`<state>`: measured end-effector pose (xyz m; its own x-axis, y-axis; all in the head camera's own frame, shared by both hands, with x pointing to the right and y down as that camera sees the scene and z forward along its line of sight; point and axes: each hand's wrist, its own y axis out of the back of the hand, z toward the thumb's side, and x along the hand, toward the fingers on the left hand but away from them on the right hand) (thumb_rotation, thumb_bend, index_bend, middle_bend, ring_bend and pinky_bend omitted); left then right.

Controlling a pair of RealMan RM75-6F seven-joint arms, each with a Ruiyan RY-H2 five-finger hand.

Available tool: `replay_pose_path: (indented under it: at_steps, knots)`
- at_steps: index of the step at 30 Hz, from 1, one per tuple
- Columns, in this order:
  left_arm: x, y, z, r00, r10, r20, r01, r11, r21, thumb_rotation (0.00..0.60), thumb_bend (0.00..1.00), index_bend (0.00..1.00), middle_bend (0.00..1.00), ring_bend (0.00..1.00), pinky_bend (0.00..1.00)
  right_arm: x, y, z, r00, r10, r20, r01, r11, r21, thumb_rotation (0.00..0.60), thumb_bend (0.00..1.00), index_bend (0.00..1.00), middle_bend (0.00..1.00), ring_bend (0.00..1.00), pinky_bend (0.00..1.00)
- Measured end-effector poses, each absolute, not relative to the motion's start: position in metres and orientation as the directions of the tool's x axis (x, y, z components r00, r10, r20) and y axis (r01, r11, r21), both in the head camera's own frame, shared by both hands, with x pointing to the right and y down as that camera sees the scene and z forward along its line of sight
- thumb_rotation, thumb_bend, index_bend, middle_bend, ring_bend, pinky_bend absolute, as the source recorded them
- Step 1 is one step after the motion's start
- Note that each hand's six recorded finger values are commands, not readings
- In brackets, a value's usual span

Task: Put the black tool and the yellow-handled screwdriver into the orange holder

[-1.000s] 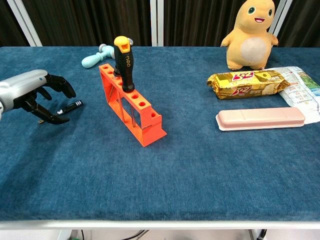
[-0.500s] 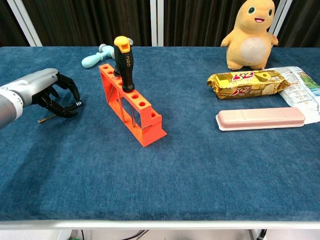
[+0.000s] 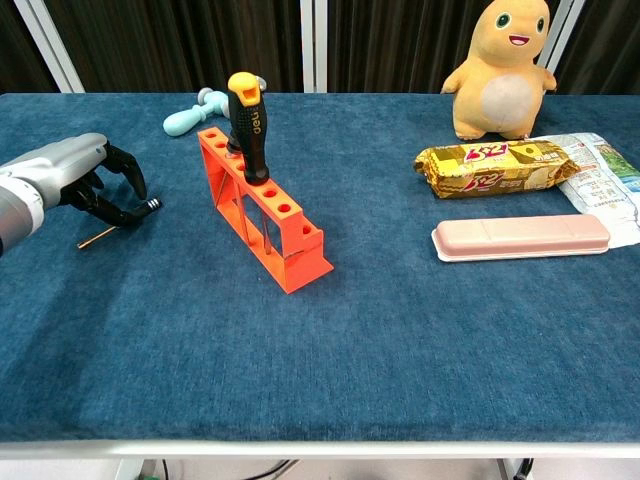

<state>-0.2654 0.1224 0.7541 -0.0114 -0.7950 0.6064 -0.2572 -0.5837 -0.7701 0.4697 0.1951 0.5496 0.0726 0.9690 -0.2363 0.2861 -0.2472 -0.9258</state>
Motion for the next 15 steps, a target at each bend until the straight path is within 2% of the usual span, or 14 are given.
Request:
replay_pose_path:
  at_steps: [9, 15]
  knots:
    - [-0.2636, 0.1238, 0.7600, -0.009, -0.781, 0.625, -0.265, -0.601, -0.754, 0.600, 0.31, 0.50, 0.32, 0.16, 0.25, 0.4697, 0.1949, 0.5499, 0.072, 0.969, -0.237, 0.285, -0.248, -0.926, 0.600, 0.34, 0.00, 0.00, 0.00, 0.00]
    - [-0.2626, 0.1238, 0.7582, -0.007, -0.786, 0.618, -0.281, -0.591, -0.756, 0.600, 0.36, 0.59, 0.35, 0.17, 0.26, 0.4696, 0.1945, 0.5510, 0.073, 0.968, -0.241, 0.284, -0.251, -0.925, 0.600, 0.34, 0.00, 0.00, 0.00, 0.00]
